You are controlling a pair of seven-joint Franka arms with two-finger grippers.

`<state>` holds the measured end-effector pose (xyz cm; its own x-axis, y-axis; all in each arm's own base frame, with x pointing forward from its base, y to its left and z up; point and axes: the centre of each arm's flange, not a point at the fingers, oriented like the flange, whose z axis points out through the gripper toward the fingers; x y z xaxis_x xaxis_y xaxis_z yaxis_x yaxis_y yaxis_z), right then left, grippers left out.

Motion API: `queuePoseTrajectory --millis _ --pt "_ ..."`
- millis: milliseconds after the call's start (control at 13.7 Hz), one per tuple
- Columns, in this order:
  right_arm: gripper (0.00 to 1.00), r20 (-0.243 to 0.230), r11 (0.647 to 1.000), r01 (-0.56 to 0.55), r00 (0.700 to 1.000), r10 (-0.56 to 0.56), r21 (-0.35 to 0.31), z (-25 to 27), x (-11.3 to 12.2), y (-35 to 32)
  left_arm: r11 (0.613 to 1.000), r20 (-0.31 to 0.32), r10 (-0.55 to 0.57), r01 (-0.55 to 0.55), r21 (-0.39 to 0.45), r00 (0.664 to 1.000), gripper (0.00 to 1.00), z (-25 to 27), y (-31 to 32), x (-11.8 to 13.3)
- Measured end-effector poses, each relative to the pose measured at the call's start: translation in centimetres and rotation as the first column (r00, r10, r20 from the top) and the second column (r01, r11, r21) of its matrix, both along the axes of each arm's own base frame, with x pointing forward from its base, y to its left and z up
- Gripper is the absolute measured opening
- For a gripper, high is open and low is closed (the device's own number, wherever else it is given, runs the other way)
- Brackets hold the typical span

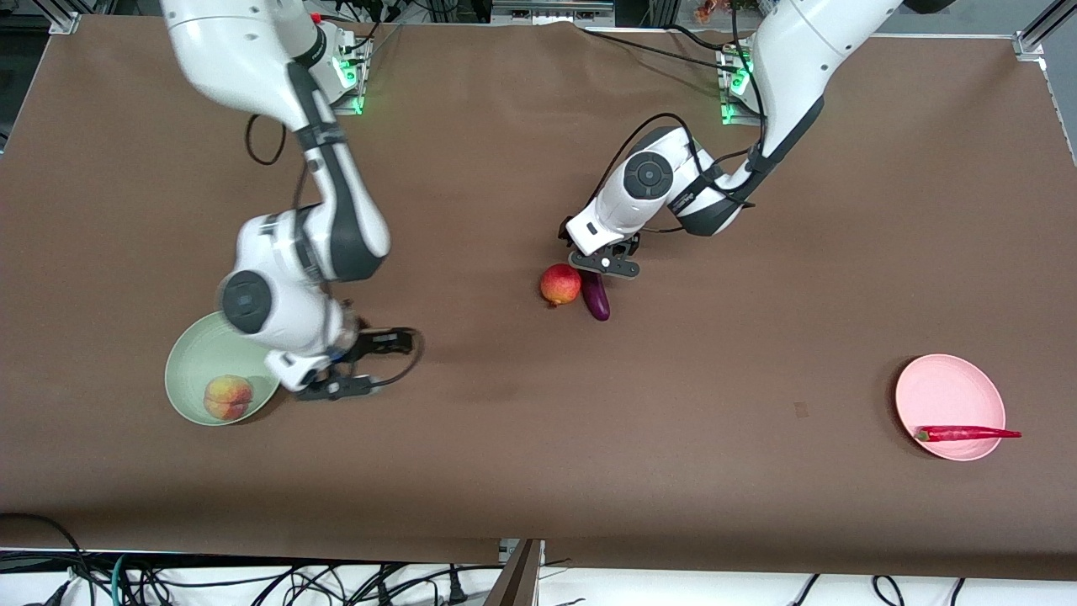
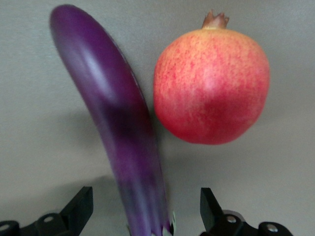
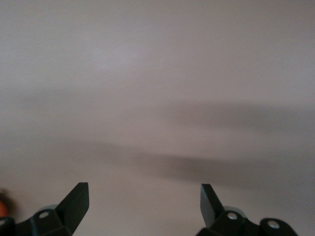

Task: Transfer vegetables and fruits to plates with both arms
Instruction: 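Grasp the purple eggplant with the left gripper while the right gripper returns, then carry the eggplant to the pink plate while the right gripper grasps the pomegranate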

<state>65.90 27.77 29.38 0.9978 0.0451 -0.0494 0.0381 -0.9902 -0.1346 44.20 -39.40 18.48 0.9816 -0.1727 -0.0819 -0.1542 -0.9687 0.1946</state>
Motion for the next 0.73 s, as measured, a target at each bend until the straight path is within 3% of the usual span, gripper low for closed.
queuePoseTrajectory --millis 219,438,731 --pt "1.0 0.005 0.996 0.083 0.997 -0.083 0.024 0.0 -1.8 4.7 0.998 0.052 -0.059 0.058 0.02 0.997 0.65 -1.8 0.6 0.2" --pt "1.0 0.007 0.983 0.166 0.986 -0.167 0.084 -0.6 -2.9 8.1 0.999 0.074 -0.039 0.037 0.032 0.997 0.36 -1.6 2.0 1.9" --pt "1.0 0.022 0.948 0.261 0.963 -0.269 0.183 -2.2 -6.2 15.5 0.992 0.107 0.024 -0.037 0.123 0.994 0.34 1.9 9.3 7.8"
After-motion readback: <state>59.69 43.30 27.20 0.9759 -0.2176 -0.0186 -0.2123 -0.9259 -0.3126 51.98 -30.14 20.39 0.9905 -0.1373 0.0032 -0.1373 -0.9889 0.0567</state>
